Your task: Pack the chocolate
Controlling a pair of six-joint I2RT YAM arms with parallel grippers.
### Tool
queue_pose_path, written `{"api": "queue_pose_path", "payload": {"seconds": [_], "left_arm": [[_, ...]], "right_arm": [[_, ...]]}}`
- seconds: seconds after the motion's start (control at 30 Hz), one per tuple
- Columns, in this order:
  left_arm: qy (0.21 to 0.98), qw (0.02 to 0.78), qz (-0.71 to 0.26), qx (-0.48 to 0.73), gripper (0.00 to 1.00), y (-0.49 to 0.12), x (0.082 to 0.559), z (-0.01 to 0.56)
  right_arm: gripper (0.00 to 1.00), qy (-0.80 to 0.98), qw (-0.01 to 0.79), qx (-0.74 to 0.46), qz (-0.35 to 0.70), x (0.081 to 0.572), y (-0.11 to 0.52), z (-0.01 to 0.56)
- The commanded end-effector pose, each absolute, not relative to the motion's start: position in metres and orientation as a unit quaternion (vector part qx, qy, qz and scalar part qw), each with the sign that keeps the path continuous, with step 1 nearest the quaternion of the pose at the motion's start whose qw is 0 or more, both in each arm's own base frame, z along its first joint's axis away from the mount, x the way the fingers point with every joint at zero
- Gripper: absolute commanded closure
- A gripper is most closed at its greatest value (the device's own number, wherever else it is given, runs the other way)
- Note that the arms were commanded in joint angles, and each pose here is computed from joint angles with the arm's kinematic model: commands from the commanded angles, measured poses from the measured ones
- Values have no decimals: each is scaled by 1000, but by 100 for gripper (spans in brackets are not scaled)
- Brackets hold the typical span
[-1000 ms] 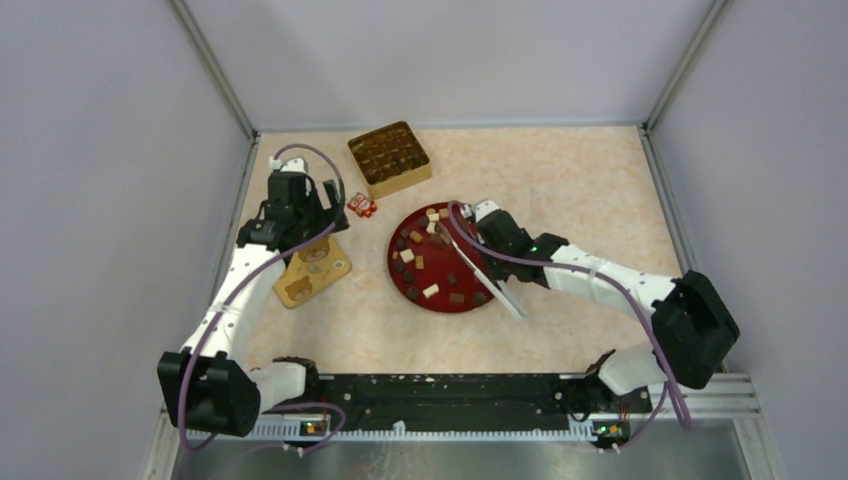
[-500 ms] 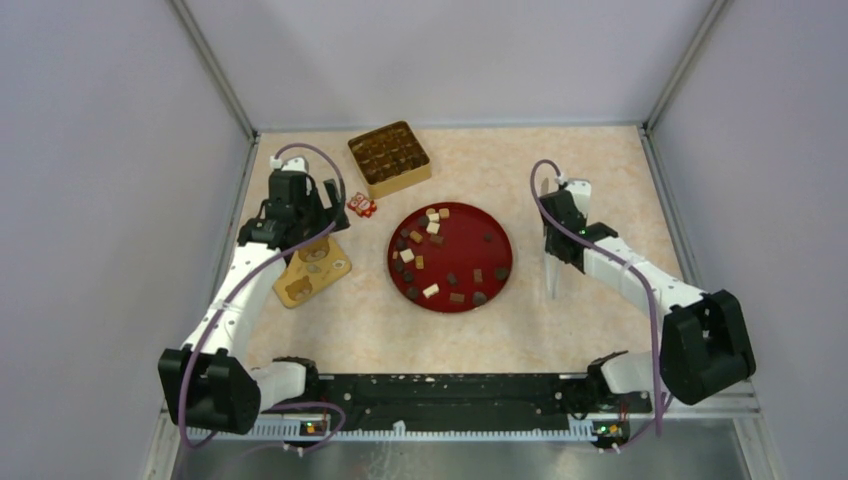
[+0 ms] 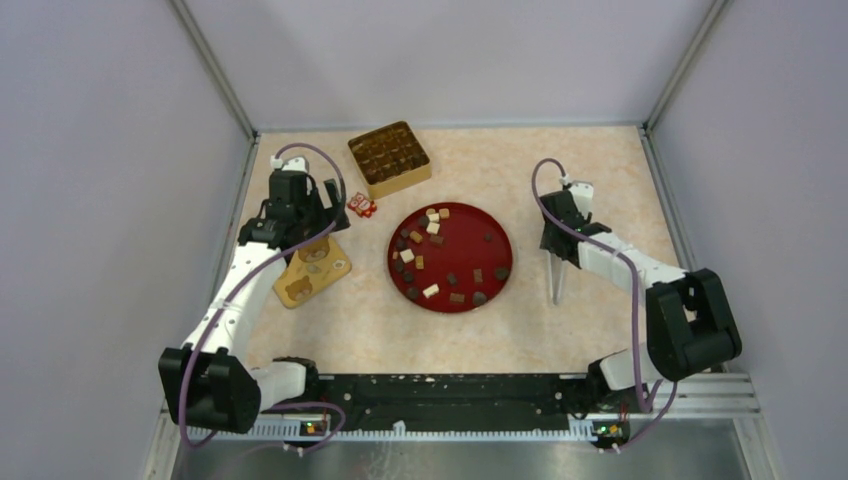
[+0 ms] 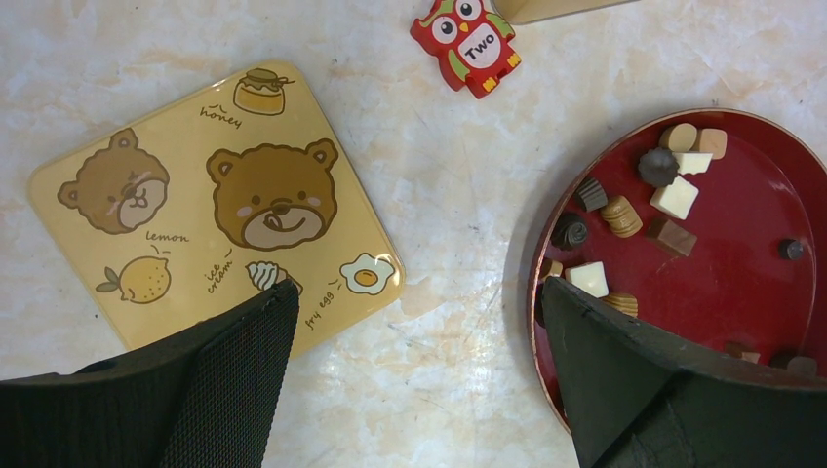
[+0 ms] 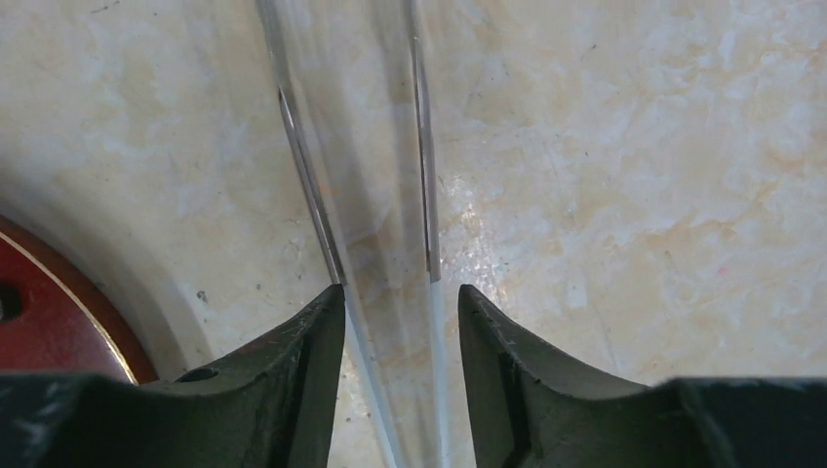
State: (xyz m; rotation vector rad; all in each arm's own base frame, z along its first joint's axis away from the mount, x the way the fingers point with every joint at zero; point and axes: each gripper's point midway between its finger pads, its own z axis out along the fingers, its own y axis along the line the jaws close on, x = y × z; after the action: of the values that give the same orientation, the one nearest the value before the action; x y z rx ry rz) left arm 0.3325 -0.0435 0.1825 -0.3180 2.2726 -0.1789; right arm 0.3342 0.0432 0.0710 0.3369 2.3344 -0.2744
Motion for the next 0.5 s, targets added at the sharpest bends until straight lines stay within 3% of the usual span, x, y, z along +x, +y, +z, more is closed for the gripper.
{"api": "queue_pose_path", "payload": {"seconds": [0.0,0.1,0.17,0.33,0.47], "left_arm": [[890,432,-78,-125,1,-44,340,197],[889,432,-79,-125,1,-45,340,198],[890,432,-79,-125,1,-45,340,198],[890,432,-81,-125,1,-45,340,197],[890,430,-83,-126,1,-46,341,196]], "right_arm": [[50,901,402,153,-58,345,53,79],[39,903,401,150,-31,339,60,73],[37,908,390,149,-31,333,60,63],[37,914,378,147,-35,320,57,47],[45,914,384,133,-14,321,63,42]]}}
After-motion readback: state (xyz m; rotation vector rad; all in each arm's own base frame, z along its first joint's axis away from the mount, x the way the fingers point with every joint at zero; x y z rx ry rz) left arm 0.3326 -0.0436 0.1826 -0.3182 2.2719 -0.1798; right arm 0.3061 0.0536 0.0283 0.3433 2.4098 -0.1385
